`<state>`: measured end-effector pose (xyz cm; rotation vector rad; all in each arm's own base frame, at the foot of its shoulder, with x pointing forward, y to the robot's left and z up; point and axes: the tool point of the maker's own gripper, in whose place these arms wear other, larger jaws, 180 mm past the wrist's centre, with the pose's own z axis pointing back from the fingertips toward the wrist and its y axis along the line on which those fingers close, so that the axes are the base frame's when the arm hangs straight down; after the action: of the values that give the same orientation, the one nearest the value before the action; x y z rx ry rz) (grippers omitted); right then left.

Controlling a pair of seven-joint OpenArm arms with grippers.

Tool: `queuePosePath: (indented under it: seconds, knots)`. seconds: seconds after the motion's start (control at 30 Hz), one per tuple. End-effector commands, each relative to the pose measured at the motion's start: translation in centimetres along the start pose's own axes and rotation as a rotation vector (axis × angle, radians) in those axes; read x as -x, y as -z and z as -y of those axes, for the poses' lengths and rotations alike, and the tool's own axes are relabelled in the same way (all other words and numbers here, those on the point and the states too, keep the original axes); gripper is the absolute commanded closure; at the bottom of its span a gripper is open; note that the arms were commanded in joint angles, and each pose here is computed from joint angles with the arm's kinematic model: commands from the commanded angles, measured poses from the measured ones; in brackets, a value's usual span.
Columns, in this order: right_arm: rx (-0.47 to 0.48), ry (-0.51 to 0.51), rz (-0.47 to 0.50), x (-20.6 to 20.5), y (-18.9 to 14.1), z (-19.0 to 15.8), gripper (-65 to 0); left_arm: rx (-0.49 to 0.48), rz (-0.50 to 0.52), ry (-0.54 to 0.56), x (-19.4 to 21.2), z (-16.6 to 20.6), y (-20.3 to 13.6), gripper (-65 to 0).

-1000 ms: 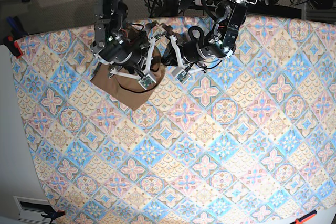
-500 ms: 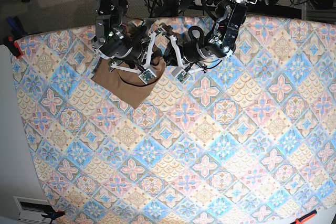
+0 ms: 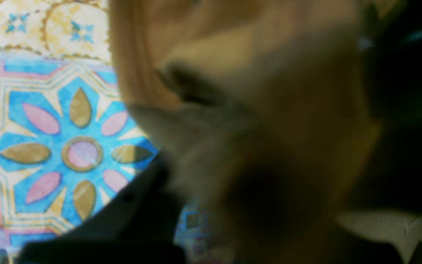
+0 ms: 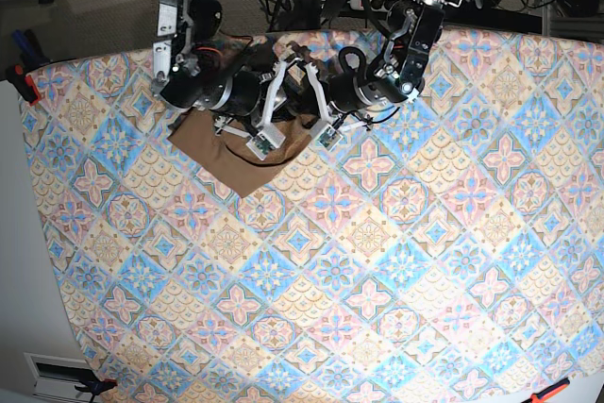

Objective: Layout the t-shirt on the table in an organized manner, then fold the t-shirt properly
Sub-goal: 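Bring both grippers together on the bundle and press it flat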

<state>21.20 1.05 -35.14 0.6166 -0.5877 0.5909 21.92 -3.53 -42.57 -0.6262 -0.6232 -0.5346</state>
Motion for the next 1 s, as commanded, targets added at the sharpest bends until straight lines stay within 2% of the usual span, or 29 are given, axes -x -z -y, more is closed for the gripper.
queuePosePath:
  seconds: [0.0,0.17,0.3,0.5,0.67,0.83,0.97]
  knots:
    - [-0.019,0.012,0.074,-1.5,-0.7,0.0,-8.8,-0.011,-0.054,0.013,1.1,0.0,0.0,0.0]
    - [-0.037,0.259,0.169,-2.2,-2.7,1.7,-8.8,-0.009,-0.057,0.009,1.3,0.1,0.0,-1.5]
    - [-0.059,0.363,0.173,-2.0,-3.5,2.1,-8.8,-0.007,-0.062,0.005,1.6,0.2,-0.1,-1.6]
    - [-0.120,0.384,0.213,-2.8,-3.7,1.3,-8.4,0.000,-0.032,0.020,0.8,1.1,-0.7,-1.5]
    - [-0.102,0.374,0.210,-2.9,-3.8,1.7,-8.3,-0.004,0.044,0.079,-1.0,2.5,-3.3,-1.5]
    - [-0.086,0.355,0.186,-2.4,-4.0,2.2,-8.3,-0.005,0.042,0.096,-0.2,3.2,-4.9,-1.5]
    - [-0.064,0.340,0.164,-1.8,-4.5,2.9,-8.3,-0.005,-0.007,0.092,1.9,3.1,-5.6,-1.5]
